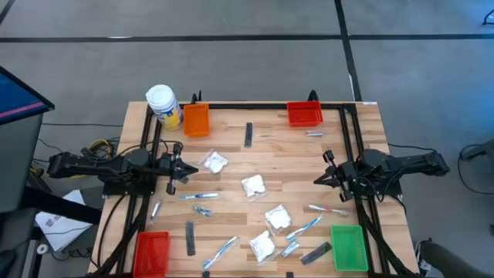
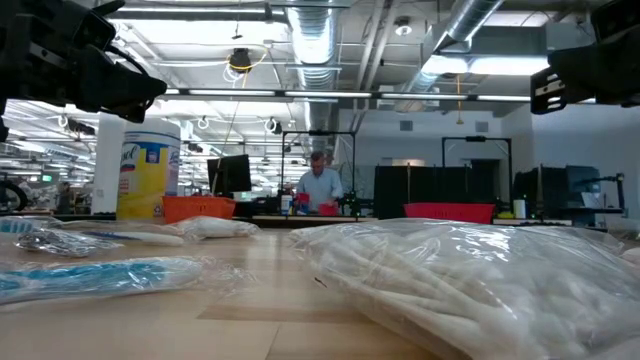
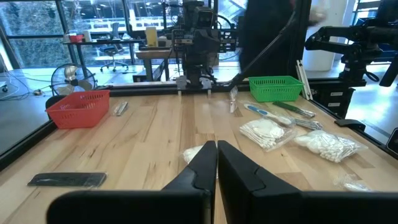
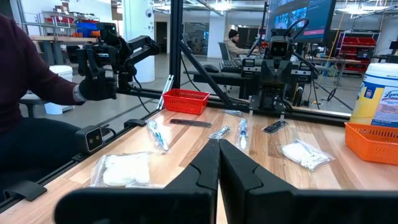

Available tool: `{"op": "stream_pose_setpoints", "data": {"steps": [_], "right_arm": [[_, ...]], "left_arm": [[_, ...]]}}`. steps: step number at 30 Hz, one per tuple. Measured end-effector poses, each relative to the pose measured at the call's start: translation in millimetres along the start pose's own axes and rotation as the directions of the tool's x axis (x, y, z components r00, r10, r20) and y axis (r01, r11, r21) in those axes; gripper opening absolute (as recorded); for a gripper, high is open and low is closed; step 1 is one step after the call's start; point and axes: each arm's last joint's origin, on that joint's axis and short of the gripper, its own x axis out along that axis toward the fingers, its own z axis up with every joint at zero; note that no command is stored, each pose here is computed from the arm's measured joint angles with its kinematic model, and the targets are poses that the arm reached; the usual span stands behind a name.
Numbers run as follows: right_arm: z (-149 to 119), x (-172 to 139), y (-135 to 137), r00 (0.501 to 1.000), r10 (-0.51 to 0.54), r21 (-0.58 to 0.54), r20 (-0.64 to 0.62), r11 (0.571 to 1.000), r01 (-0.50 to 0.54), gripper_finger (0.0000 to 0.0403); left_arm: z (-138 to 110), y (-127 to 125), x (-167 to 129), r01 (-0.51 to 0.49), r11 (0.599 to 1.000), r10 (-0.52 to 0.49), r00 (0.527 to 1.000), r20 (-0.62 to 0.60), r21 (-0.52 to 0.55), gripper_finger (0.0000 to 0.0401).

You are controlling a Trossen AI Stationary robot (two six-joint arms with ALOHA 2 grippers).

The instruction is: Pick & Place Travel size toiletries

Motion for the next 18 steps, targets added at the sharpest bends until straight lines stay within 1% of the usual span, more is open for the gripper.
{"op": "stream_pose_setpoints", "data": {"steps": [2, 4, 7, 10, 13, 16, 18], "right_arm": [[0, 0, 0, 1.0, 0.0, 0.0, 0.0, 1.0, 0.0, 0.0], [0, 0, 0, 1.0, 0.0, 0.0, 0.0, 1.0, 0.0, 0.0], [0, 0, 0, 1.0, 0.0, 0.0, 0.0, 1.0, 0.0, 0.0], [0, 0, 0, 1.0, 0.0, -0.013, -0.001, 1.0, 0.0, 0.0], [0, 0, 0, 1.0, -0.002, -0.156, 0.005, 0.988, 0.003, 0.0], [1, 0, 0, 1.0, -0.002, -0.287, 0.02, 0.958, 0.008, 0.0], [2, 0, 0, 1.0, -0.002, -0.361, 0.024, 0.932, 0.011, 0.0]], "left_arm": [[0, 0, 0, 0.0, 1.0, 0.0, 1.0, 0.0, 0.0, 0.0008], [2, 0, 0, -0.002, 1.0, 0.001, 1.0, 0.023, 0.028, 0.0008], [9, 0, 0, -0.013, 0.996, 0.004, 0.995, 0.096, 0.085, 0.0008], [17, 1, -1, -0.023, 0.996, 0.007, 0.985, 0.175, 0.09, 0.0008], [24, 1, -3, -0.033, 0.996, 0.01, 0.968, 0.25, 0.085, 0.0008], [32, 1, -6, -0.044, 0.996, 0.014, 0.943, 0.333, 0.084, 0.0008], [40, 2, -9, -0.092, 0.987, 0.029, 0.909, 0.416, 0.133, 0.0008]]}}
